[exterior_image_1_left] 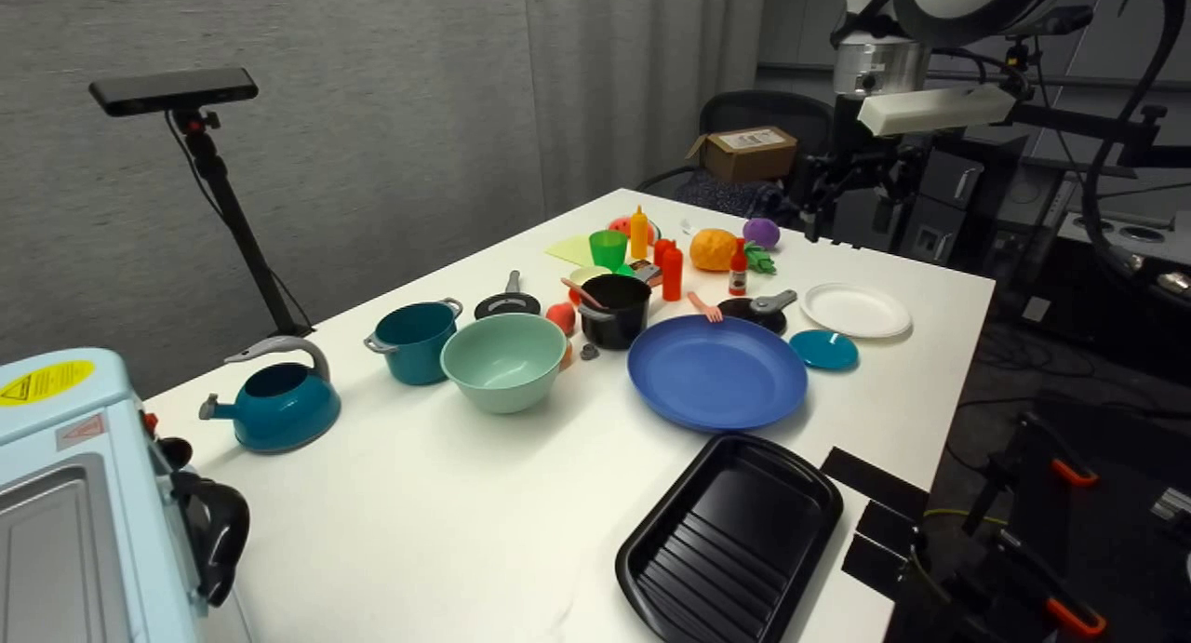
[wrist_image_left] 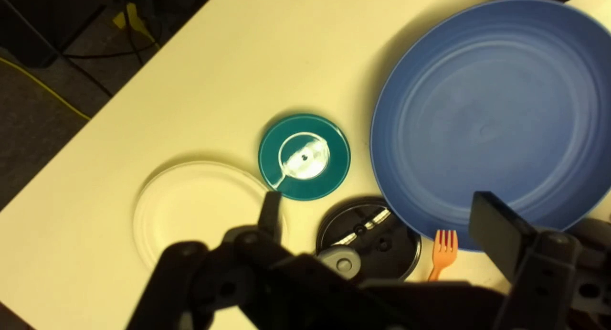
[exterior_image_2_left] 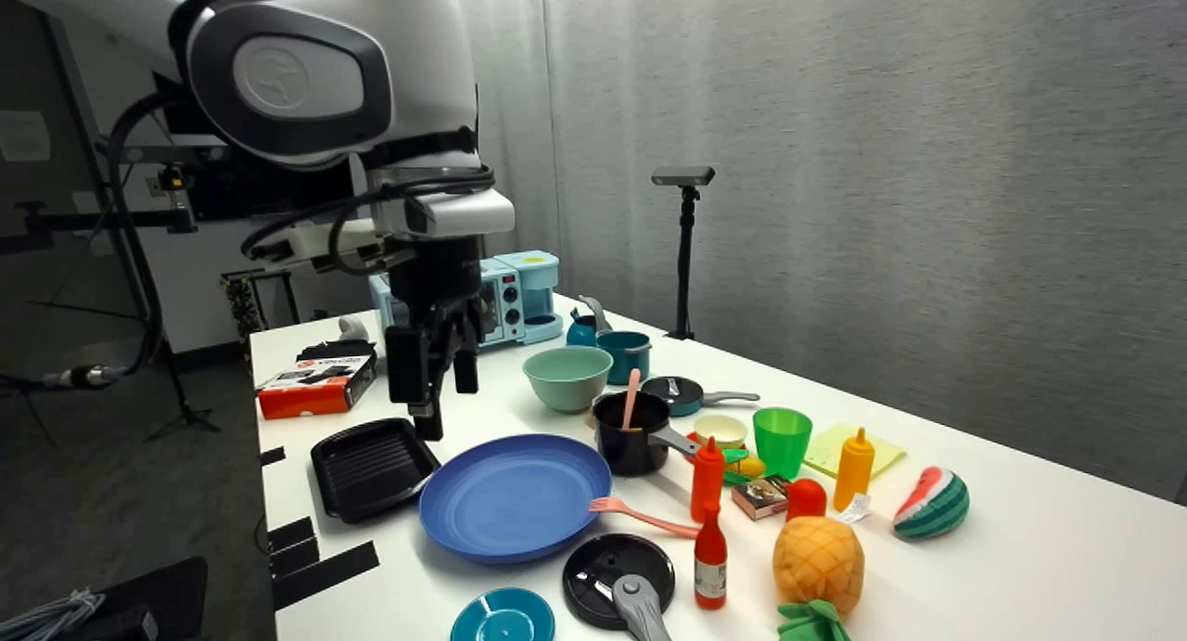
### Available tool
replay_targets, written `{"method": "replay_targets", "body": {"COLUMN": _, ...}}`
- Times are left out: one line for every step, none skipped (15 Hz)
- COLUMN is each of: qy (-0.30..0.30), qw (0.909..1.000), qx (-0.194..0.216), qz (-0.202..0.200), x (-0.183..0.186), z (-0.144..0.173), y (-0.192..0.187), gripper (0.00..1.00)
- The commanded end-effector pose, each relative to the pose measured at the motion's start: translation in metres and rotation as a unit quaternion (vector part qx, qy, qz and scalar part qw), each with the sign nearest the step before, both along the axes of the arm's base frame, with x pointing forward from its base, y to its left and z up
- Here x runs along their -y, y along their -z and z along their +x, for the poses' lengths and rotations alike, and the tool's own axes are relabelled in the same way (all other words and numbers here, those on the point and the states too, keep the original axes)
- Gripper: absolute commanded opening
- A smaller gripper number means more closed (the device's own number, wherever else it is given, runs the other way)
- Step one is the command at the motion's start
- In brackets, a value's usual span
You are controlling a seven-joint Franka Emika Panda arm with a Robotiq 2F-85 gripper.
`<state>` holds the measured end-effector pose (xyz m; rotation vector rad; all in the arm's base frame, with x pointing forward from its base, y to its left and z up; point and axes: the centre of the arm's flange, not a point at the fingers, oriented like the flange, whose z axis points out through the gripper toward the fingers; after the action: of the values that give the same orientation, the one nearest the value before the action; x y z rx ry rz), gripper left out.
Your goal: Put the black lid on the black pot.
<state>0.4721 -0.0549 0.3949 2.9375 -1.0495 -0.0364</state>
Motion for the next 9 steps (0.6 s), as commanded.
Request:
{"method": "replay_targets", "body": {"qy": 0.014, "qw": 0.9990, "qx": 0.006, "qz": -0.043, "x": 0.024, "z": 0.033, "y": 0.027, "gripper": 1.00}}
{"method": "replay_targets", "body": {"qy": 0.009, "qw": 0.9984, "qx": 0.009, "qz": -0.055, "x": 0.031, "z": 0.041, "y": 0.035, "gripper": 1.00}}
{"method": "replay_targets", "body": {"qy": 0.004, "qw": 0.9976, "qx": 0.015, "qz": -0.067, "x": 0.039, "z": 0.051, "y": 0.042, "gripper": 1.00}}
{"method": "replay_targets", "body": {"qy": 0.000, "qw": 0.9969, "qx": 0.022, "qz": -0.076, "x": 0.046, "z": 0.064, "y": 0.049, "gripper": 1.00}}
{"method": "replay_targets", "body": {"qy": -0.005, "qw": 0.9964, "qx": 0.030, "qz": -0.079, "x": 0.052, "z": 0.075, "y": 0.054, "gripper": 1.00}}
{"method": "replay_targets", "body": {"qy": -0.010, "qw": 0.9958, "qx": 0.041, "qz": -0.081, "x": 0.059, "z": 0.090, "y": 0.057, "gripper": 1.00}}
{"method": "replay_targets", "body": {"qy": -0.012, "qw": 0.9953, "qx": 0.051, "qz": -0.081, "x": 0.063, "z": 0.102, "y": 0.060, "gripper": 1.00}}
{"method": "replay_targets", "body": {"qy": -0.009, "qw": 0.9946, "qx": 0.065, "qz": -0.080, "x": 0.065, "z": 0.118, "y": 0.062, "gripper": 1.00}}
{"method": "replay_targets", "body": {"qy": -0.006, "qw": 0.9940, "qx": 0.078, "qz": -0.077, "x": 0.065, "z": 0.132, "y": 0.064, "gripper": 1.00}}
